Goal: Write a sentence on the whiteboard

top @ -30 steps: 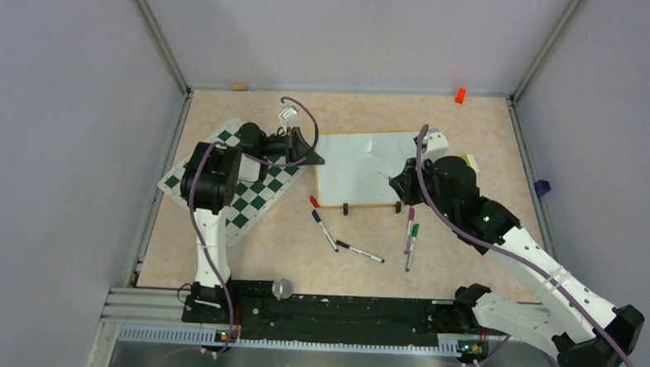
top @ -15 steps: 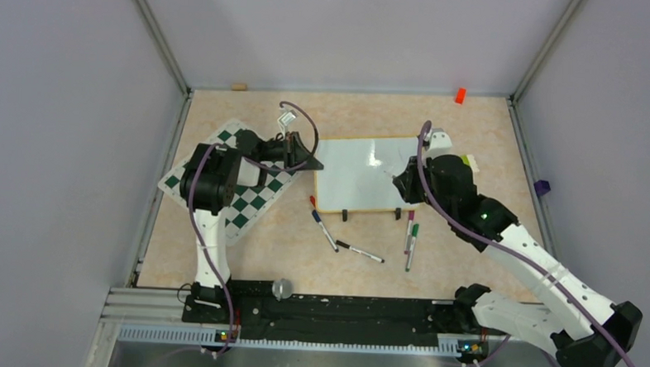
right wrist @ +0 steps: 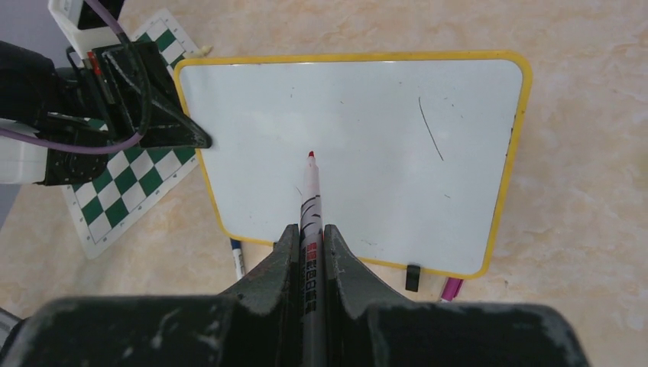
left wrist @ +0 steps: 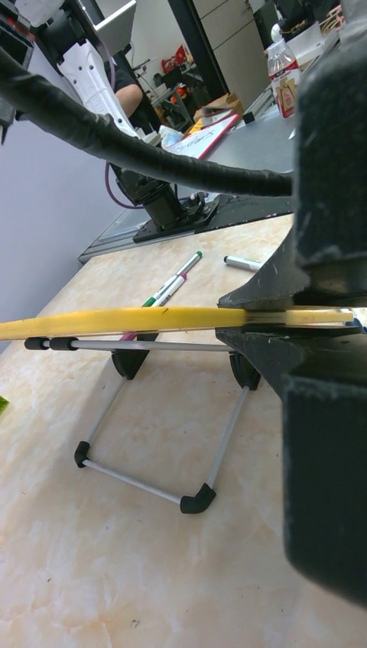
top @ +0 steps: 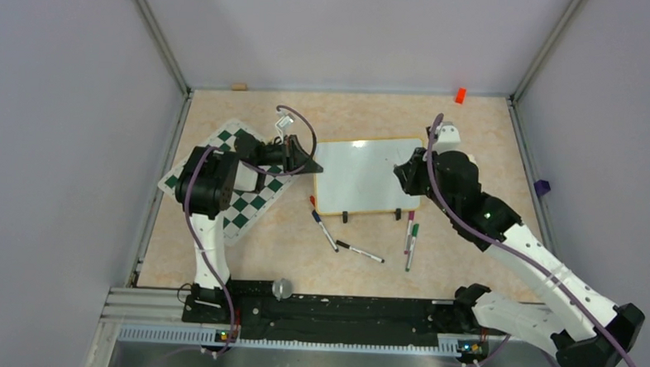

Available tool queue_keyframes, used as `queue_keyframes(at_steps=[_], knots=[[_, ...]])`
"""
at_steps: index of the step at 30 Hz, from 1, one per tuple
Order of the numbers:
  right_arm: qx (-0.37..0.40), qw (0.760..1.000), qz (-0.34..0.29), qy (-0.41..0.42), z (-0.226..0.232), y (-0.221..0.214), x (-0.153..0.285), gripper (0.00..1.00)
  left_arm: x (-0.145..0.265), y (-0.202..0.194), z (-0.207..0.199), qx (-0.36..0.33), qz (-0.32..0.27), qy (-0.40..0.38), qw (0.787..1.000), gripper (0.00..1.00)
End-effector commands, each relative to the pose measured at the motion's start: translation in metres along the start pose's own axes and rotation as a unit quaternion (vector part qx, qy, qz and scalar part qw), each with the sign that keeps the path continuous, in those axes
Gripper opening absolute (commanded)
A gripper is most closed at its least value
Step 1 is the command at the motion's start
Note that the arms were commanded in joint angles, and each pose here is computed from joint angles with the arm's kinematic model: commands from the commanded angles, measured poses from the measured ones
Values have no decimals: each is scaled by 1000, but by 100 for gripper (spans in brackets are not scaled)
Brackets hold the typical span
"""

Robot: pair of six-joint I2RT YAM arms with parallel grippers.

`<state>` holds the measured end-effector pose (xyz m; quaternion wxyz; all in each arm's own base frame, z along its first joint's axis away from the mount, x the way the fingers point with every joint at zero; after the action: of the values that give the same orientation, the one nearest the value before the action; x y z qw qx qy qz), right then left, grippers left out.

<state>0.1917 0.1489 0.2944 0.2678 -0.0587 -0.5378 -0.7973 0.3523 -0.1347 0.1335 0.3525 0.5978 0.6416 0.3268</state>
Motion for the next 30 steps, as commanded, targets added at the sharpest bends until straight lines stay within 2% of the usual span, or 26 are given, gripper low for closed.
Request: queue_keyframes(at_steps=[1, 6, 16, 30], knots=[[-8, 996, -80, 38, 2, 18, 17, 0, -1, 22, -11, -59, -21, 5, 998, 0], [-39, 996, -77, 9, -5, 10, 15, 0, -1, 22, -12, -61, -22, 3, 998, 0], [-38, 996, -77, -10, -14, 3, 24, 0, -2, 21, -7, -54, -20, 11, 998, 0], [-5, 998, -3, -56, -22, -11, 16, 0, -3, 22, -7, -58, -19, 0, 998, 0]])
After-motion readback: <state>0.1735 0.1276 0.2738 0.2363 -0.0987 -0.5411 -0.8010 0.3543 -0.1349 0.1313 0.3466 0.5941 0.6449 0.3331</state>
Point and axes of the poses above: each gripper's point midway between its finger pads, its own x axis back along the fingers, its own z axis along the line the jaws close on, y = z × x, the point moved 10 cm from there along x, back along the fingers, and after that the axes turned 9 degrees about -x, right-handed, at the moved point
